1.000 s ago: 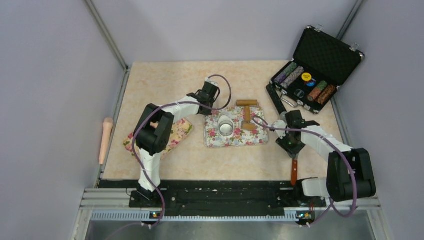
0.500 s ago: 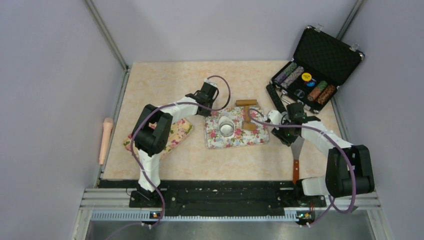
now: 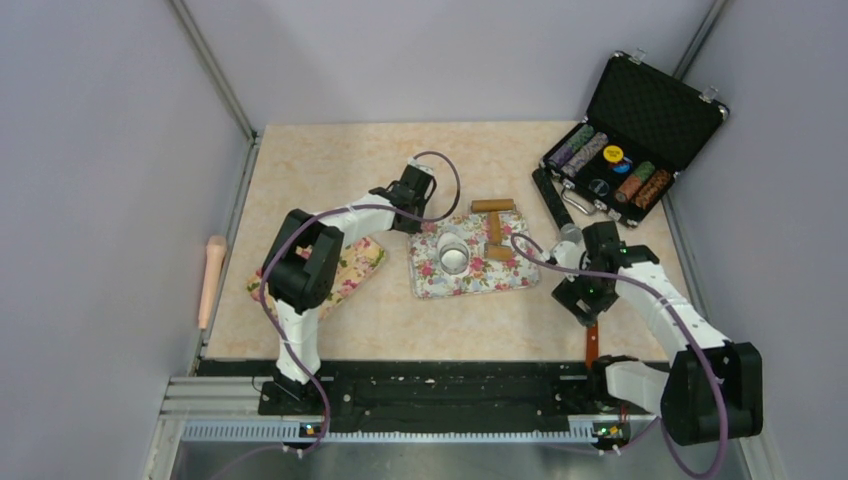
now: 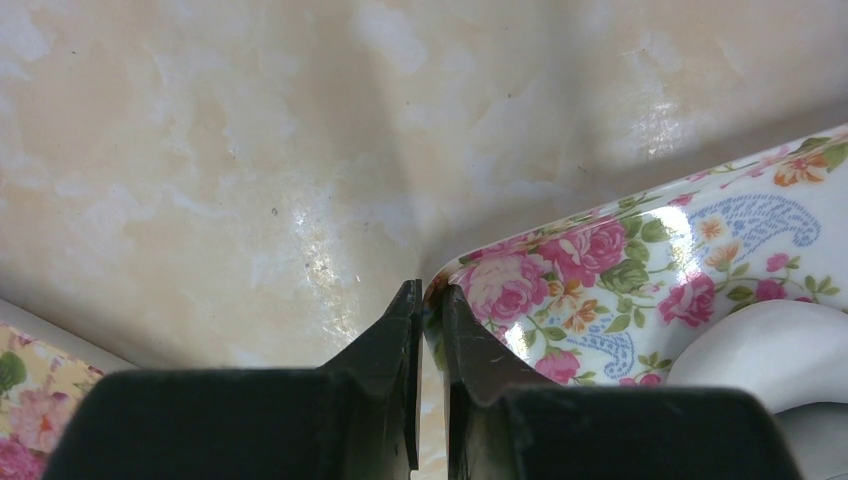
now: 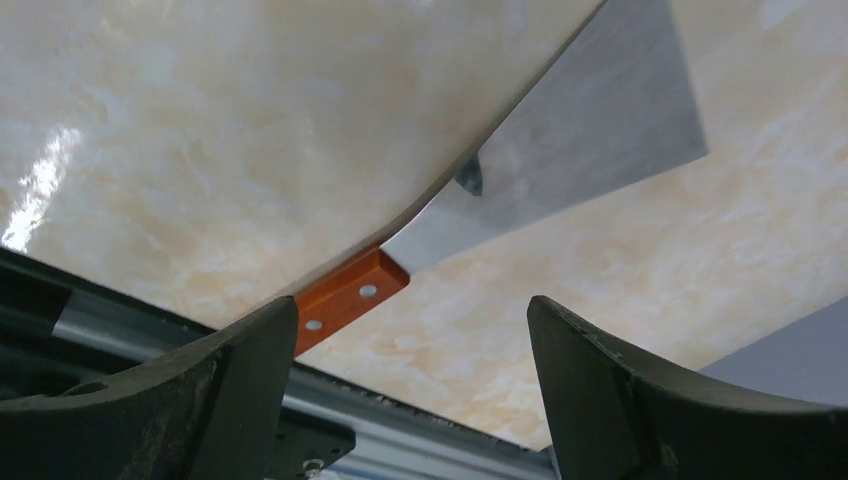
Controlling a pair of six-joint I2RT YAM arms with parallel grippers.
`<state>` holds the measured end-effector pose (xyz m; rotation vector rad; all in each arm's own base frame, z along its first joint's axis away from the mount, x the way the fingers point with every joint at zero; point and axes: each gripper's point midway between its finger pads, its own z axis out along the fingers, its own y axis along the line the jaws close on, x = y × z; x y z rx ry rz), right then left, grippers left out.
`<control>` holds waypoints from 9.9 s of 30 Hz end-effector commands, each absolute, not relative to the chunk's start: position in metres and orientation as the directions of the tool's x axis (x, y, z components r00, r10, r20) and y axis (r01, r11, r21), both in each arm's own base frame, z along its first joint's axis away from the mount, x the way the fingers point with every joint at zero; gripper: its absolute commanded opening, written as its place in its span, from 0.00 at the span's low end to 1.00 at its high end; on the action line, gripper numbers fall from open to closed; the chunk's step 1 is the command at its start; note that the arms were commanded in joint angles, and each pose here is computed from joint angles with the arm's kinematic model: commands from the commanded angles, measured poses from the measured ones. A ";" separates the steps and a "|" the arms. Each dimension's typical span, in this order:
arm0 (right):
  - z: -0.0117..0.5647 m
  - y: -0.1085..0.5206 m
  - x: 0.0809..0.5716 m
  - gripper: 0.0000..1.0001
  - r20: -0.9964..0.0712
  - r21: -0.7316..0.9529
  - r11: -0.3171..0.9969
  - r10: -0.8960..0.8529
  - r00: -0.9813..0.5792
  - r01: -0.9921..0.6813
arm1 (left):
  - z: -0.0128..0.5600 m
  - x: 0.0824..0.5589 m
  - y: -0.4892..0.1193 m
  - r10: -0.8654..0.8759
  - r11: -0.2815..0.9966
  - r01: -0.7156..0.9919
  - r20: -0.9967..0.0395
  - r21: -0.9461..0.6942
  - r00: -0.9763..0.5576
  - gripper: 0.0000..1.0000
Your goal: Roll out the dumpling wrappers from the dough
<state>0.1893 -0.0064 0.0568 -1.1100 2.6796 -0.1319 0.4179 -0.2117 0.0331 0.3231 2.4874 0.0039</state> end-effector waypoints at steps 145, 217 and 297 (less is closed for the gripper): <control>0.312 0.214 0.305 0.94 -0.756 0.540 -0.014 0.432 -0.492 -0.842 | 0.324 0.330 -0.255 -0.602 0.011 0.785 -0.631 -0.619 -0.489 0.00; 0.201 0.333 0.253 0.00 -0.865 -0.286 0.137 -0.463 0.194 -0.948 | 0.055 0.405 -0.176 0.130 0.878 0.356 -0.559 -0.319 -0.819 0.90; 0.186 0.251 0.191 0.00 -0.675 -0.205 -0.124 -0.700 0.232 -0.971 | 0.047 0.365 -0.230 0.413 0.752 0.609 -0.540 -0.253 -0.733 0.85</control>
